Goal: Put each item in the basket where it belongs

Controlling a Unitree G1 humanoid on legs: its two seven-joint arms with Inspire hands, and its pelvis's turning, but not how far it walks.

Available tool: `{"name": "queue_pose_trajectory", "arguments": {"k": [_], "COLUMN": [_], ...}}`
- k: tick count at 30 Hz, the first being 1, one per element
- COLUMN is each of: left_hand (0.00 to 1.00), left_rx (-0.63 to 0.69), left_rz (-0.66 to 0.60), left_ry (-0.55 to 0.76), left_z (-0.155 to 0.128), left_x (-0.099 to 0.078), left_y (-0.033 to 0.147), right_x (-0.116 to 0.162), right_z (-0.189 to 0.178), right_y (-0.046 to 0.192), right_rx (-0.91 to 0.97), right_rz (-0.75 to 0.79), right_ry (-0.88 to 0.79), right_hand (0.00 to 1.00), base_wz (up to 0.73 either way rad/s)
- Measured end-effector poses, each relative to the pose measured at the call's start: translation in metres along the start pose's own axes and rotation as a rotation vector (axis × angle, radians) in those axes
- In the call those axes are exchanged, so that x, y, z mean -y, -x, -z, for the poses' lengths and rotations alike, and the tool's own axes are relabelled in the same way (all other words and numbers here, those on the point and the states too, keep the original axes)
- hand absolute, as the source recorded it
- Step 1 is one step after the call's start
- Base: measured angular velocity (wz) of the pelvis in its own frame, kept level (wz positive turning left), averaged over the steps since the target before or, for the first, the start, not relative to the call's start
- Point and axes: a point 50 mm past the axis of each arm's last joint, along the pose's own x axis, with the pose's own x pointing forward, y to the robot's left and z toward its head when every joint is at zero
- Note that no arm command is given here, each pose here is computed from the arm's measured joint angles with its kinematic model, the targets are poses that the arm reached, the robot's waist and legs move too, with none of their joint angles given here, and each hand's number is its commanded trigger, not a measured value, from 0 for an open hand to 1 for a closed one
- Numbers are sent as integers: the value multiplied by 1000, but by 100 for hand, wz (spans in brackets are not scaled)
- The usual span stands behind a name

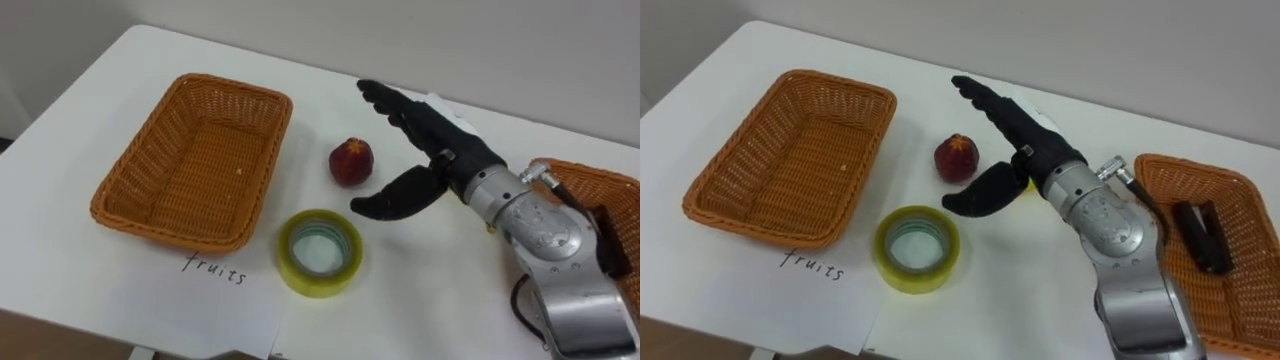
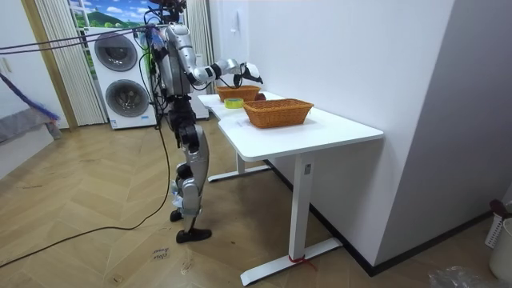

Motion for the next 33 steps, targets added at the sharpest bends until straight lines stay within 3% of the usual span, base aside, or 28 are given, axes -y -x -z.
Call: {"name": "queue_pose_trajectory", "arguments": {"k": [17, 33], "left_hand": [0, 0], "left_rx": [42, 58], "left_rz": [12, 18], "left_ry": [-21, -33], "left_z": [-12, -17], "left_x": [3, 5], "left_y": [0, 1], "right_x": [-11, -25], "right_z": [10, 9], "right_y": [-5, -9], "right_rx": [-42, -73], "right_rz": [-51, -108], "right_ry": [-34, 44], "right_hand": [0, 0], "base_wz": [0, 0]}}
